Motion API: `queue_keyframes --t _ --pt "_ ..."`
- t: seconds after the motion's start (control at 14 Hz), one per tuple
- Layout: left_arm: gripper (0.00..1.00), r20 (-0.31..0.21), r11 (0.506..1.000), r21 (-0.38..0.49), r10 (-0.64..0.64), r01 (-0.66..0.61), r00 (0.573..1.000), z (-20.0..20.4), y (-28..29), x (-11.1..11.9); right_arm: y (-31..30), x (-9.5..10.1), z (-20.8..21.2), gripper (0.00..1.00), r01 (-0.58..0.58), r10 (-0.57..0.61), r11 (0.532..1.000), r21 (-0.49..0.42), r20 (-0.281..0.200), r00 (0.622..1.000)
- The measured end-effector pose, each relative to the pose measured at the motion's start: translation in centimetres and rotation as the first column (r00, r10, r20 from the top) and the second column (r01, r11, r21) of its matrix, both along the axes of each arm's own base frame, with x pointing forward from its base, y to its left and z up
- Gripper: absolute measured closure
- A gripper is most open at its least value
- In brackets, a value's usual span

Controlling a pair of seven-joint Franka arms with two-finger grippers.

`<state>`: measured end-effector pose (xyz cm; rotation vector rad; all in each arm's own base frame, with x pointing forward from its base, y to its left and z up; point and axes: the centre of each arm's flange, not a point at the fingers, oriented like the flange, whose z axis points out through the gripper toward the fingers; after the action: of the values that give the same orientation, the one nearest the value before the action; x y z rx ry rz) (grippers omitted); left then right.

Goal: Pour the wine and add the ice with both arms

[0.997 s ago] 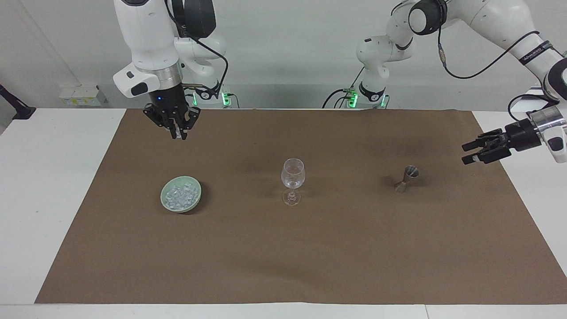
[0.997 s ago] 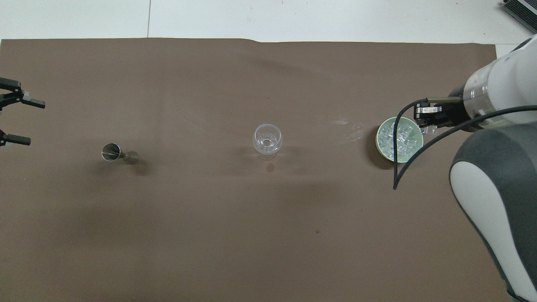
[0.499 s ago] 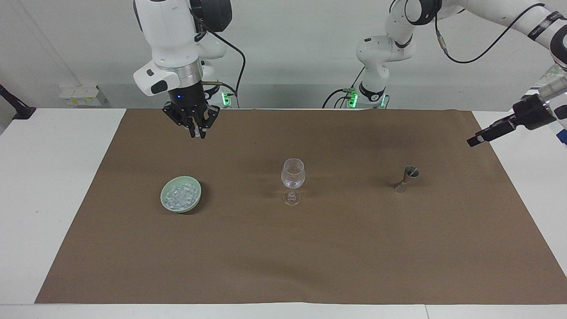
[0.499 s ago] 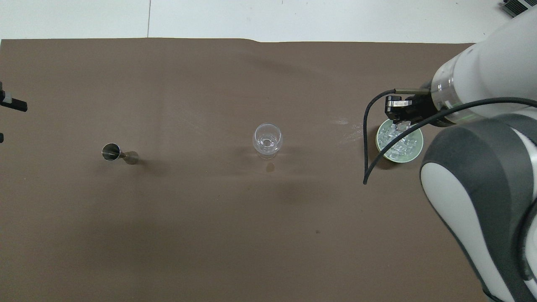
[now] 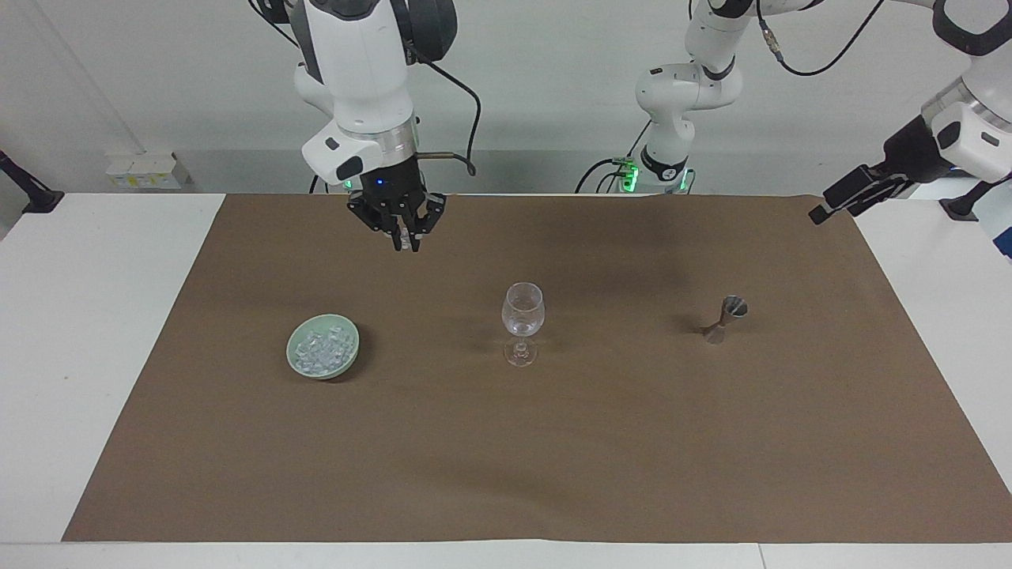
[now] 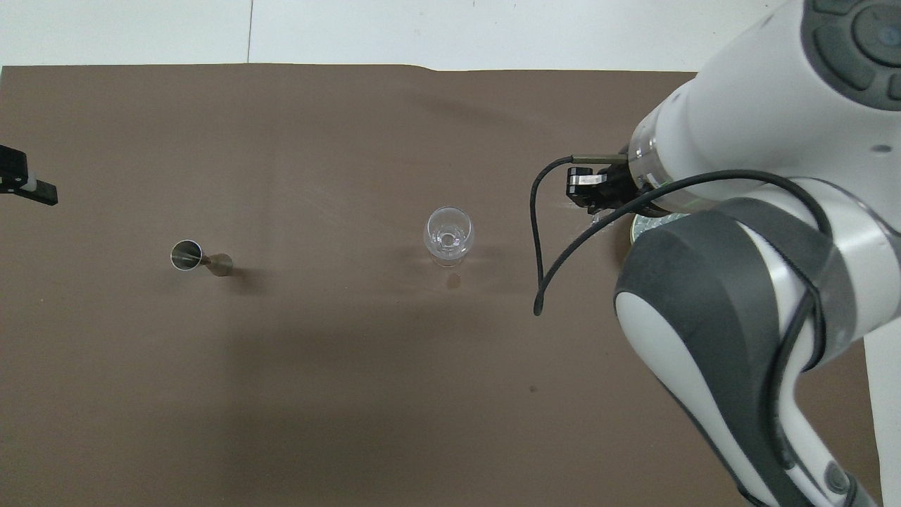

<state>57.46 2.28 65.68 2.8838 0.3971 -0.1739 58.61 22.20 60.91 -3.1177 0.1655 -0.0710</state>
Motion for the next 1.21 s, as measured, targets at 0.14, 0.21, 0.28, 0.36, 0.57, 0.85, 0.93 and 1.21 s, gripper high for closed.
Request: queue_keyframes --t 0.14,0.21,0.28,0.36,0.57,0.85,0.93,1.21 --pt "0.0 0.02 0.996 0.066 -0.057 0.056 0.998 1.1 -2.0 -0.7 2.7 0.0 -0.5 0.78 -0.005 0.005 1.0 -0.009 0.011 1.0" --pt "0.0 0.032 0.99 0.109 -0.093 0.089 0.995 1.8 -2.9 -1.2 4.2 0.0 -0.7 0.78 0.0 0.0 1.0 -0.007 0.017 1.0" --pt "0.0 0.042 0.981 0.153 -0.128 0.12 0.991 2.5 -4.0 -1.6 5.5 0.0 -1.1 0.78 0.008 -0.008 1.0 0.001 0.02 1.0" --pt "0.0 0.047 0.969 0.196 -0.16 0.148 0.986 3.0 -5.3 -2.1 6.7 0.2 -1.5 0.78 0.013 -0.013 1.0 0.015 0.026 1.0" --pt "0.0 0.061 0.948 0.248 -0.22 0.199 0.974 2.4 -8.4 -2.4 9.6 0.4 -2.6 0.78 -0.002 0.0 0.999 0.041 0.047 0.999" --pt "0.0 0.116 0.936 0.271 -0.262 0.224 0.958 -0.1 -9.1 -3.7 13.6 -0.1 -4.2 0.78 -0.007 0.002 0.999 0.048 0.089 0.996" --pt "0.0 0.116 0.931 0.275 -0.281 0.241 0.953 -0.3 -8.9 -4.3 14.2 -0.1 -4.8 0.78 -0.004 0.0 0.999 0.041 0.096 0.995" --pt "0.0 0.122 0.92 0.283 -0.315 0.271 0.941 0.0 -7.7 -5.3 15.3 0.4 -7.8 0.78 -0.017 0.016 1.0 0.007 0.086 0.996"
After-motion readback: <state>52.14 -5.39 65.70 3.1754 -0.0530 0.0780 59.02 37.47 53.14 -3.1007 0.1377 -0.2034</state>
